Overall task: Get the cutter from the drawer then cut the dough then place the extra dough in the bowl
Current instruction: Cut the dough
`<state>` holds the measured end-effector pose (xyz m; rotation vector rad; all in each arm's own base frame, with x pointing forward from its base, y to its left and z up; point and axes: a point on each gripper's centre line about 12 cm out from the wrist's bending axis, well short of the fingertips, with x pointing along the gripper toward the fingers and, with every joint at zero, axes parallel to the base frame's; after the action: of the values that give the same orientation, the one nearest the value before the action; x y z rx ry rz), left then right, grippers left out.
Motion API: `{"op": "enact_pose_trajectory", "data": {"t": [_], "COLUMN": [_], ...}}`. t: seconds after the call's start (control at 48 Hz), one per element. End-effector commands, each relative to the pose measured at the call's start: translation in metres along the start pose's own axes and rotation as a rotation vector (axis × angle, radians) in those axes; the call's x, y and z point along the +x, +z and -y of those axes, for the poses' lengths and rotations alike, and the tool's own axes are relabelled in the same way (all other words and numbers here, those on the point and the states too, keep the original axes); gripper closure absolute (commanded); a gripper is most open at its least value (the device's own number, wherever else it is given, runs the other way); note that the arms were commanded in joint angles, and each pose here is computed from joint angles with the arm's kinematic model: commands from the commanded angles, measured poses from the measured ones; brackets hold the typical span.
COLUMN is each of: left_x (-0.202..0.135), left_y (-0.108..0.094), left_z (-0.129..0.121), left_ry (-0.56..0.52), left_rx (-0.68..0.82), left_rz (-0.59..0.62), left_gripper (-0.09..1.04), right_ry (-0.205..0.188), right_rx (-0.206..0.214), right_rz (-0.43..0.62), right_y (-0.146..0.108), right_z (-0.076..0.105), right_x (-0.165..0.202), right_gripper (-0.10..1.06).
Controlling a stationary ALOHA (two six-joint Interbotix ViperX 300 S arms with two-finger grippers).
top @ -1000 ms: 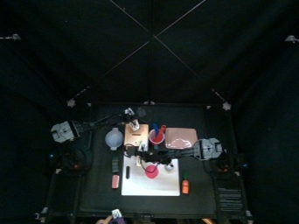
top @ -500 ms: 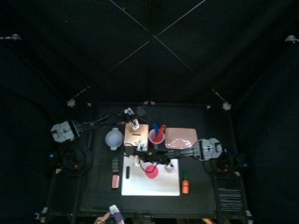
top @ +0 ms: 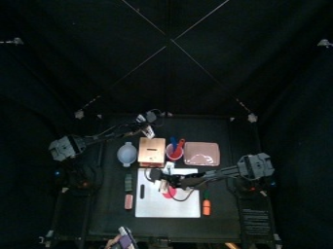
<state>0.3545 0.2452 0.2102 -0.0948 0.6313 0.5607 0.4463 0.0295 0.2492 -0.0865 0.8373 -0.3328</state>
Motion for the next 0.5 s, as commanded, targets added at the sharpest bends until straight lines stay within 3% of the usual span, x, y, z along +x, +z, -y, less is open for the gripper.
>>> {"op": "enact_pose_trajectory", "data": {"t": [0.021, 0.25, 0.5], "left_x": [-0.023, -0.058, -0.098], "left_y": [0.024, 0.025, 0.008], "left_z": [0.0, 0.029, 0.088], "left_ry": [0.005, -0.056, -0.207], "left_rx": [0.0, -0.017, 0.03], "left_rz": [0.153, 0.356, 0.542], "left_gripper": [0.51, 0.51, 0.51], "right_ry": [0.013, 0.046, 0.104], "right_rx": [0.042, 0.103, 0.136], "right_rz": [0.01, -0.154, -0.208], "right_y": [-0.001, -0.047, -0.075], "right_z": [0.008, 0.009, 0.003], "right_x": [-0.043, -0.049, -0.046], "right_gripper": [0.78, 0.75, 0.67]}}
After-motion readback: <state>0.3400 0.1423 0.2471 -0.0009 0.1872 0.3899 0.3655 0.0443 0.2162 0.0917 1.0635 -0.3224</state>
